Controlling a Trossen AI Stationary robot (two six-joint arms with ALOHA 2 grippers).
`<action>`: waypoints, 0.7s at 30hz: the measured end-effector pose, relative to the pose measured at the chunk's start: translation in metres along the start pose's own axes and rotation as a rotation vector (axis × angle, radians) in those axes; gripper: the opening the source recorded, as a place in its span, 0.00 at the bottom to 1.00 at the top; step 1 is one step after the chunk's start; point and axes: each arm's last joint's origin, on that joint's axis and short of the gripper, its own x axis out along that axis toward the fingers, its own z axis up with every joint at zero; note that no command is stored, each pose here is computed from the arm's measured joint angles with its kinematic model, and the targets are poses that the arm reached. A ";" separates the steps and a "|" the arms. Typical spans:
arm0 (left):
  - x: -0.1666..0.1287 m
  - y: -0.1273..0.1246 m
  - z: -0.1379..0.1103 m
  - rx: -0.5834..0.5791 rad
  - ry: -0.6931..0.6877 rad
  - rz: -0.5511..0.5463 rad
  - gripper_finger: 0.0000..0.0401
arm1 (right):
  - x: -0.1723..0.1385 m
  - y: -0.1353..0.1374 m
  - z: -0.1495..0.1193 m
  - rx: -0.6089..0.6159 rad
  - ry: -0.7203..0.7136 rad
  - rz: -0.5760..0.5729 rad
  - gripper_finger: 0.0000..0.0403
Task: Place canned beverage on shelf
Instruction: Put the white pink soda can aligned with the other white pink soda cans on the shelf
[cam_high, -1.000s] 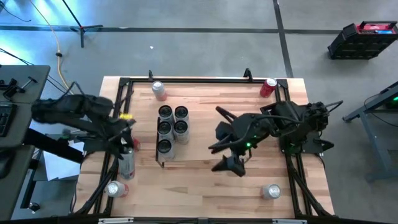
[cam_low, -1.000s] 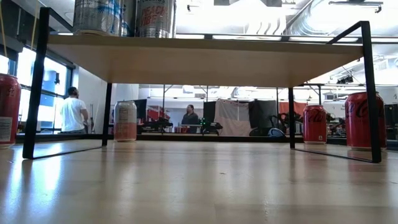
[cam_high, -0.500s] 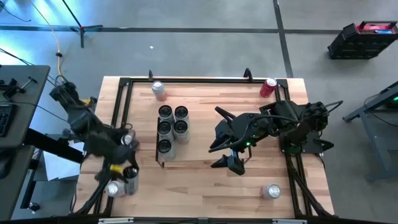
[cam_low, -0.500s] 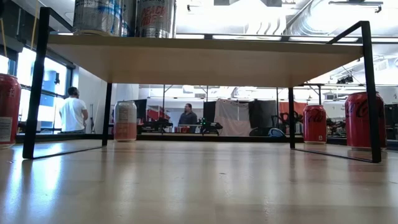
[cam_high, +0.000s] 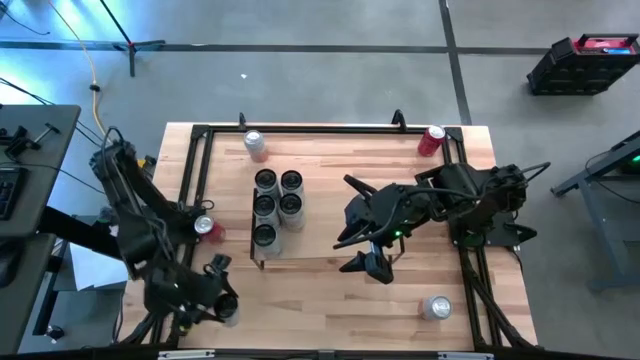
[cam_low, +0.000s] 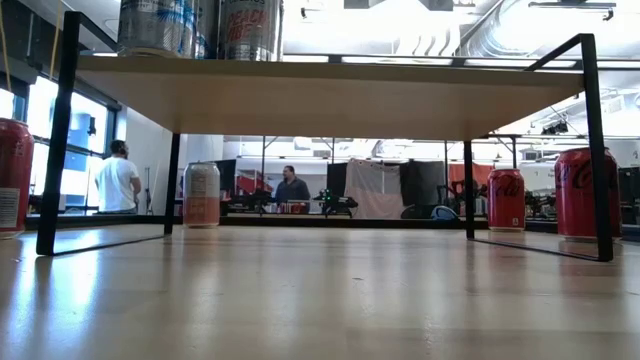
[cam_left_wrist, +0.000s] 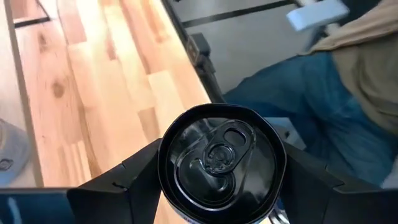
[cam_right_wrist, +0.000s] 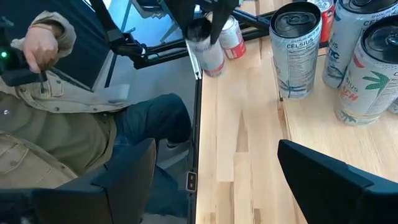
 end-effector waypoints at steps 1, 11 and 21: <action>0.005 -0.003 0.001 -0.002 0.006 0.009 0.60 | 0.000 0.000 0.000 0.000 0.000 0.000 0.80; 0.044 -0.025 0.021 -0.034 -0.004 0.137 0.60 | 0.001 -0.001 0.006 -0.093 -0.101 -0.100 0.80; 0.071 -0.020 0.017 -0.144 -0.012 0.316 0.60 | -0.001 -0.002 0.018 -0.215 -0.234 -0.161 0.80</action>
